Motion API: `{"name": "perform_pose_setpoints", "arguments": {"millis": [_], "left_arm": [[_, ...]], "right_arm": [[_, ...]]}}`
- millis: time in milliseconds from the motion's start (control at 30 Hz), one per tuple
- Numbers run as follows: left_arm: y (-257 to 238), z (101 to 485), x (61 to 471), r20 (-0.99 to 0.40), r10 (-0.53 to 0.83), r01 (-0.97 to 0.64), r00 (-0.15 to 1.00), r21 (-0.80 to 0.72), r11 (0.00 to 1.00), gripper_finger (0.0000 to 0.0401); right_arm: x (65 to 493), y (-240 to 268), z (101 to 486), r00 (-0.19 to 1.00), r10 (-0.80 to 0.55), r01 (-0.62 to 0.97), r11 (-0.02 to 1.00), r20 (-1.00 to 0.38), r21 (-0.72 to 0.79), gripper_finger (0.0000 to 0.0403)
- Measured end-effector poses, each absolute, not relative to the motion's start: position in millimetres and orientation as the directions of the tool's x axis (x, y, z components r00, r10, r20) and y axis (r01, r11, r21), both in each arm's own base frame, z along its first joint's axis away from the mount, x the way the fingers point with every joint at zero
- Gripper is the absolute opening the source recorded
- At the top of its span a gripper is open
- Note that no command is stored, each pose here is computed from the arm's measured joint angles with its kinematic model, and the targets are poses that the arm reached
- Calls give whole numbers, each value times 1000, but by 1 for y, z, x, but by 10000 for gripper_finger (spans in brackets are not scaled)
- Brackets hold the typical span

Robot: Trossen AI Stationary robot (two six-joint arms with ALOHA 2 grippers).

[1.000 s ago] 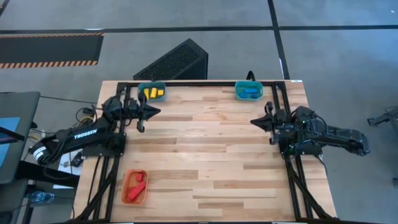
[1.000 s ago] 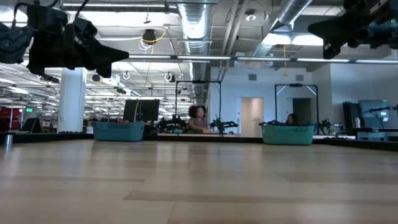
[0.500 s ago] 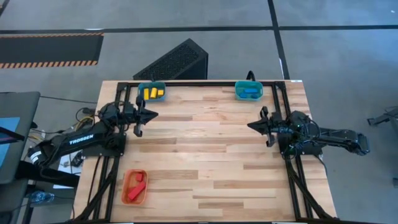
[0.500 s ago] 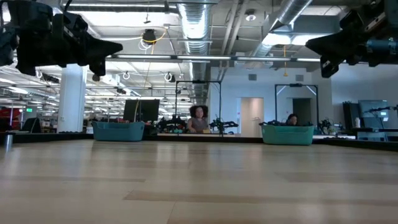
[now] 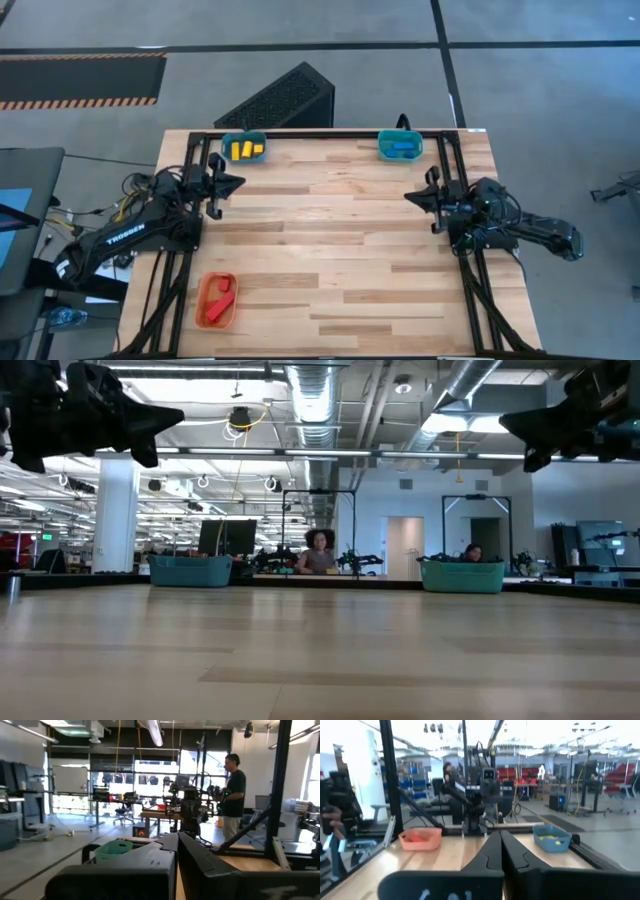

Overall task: Sort & place blocks by color
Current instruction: Return to Home Position

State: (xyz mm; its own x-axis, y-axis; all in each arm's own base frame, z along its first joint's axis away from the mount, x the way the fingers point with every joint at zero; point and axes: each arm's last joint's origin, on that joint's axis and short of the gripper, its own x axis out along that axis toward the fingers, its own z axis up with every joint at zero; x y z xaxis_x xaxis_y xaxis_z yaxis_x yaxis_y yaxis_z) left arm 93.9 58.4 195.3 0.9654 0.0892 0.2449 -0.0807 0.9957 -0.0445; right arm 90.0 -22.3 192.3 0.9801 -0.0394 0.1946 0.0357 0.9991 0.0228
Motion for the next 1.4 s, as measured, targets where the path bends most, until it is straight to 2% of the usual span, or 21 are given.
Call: {"name": "perform_pose_setpoints", "arguments": {"millis": [300, 567, 767, 833, 967, 1067, 1200, 1400], "left_arm": [[52, 188, 99, 187, 107, -102, 977, -38, 994, 0], [44, 191, 103, 232, 188, -189, 954, -16, 982, 0], [36, 193, 106, 251, 119, -110, 960, -52, 993, 0], [34, 191, 107, 231, 103, -95, 967, -45, 994, 0], [30, 184, 110, 158, 108, -99, 981, -68, 993, 0], [29, 181, 111, 136, 175, -167, 975, -67, 984, 0], [32, 182, 110, 145, 284, -283, 948, -27, 959, 0], [30, 166, 110, -18, 248, -248, 969, -75, 966, 0]], "right_arm": [[91, -21, 192, 963, -30, 17, 999, 267, 49, 3], [91, -20, 192, 962, -21, 9, 999, 273, 45, 10], [90, -21, 192, 962, -36, 24, 999, 272, 45, 4], [91, -20, 191, 964, -17, 1, 998, 264, 59, 3], [92, -14, 189, 966, 105, -141, 980, 235, 141, 4], [93, -8, 188, 959, 170, -211, 963, 225, 170, 3], [94, -4, 188, 955, 193, -225, 966, 227, 125, 4], [94, -3, 187, 954, 199, -229, 966, 223, 118, 9]]}}
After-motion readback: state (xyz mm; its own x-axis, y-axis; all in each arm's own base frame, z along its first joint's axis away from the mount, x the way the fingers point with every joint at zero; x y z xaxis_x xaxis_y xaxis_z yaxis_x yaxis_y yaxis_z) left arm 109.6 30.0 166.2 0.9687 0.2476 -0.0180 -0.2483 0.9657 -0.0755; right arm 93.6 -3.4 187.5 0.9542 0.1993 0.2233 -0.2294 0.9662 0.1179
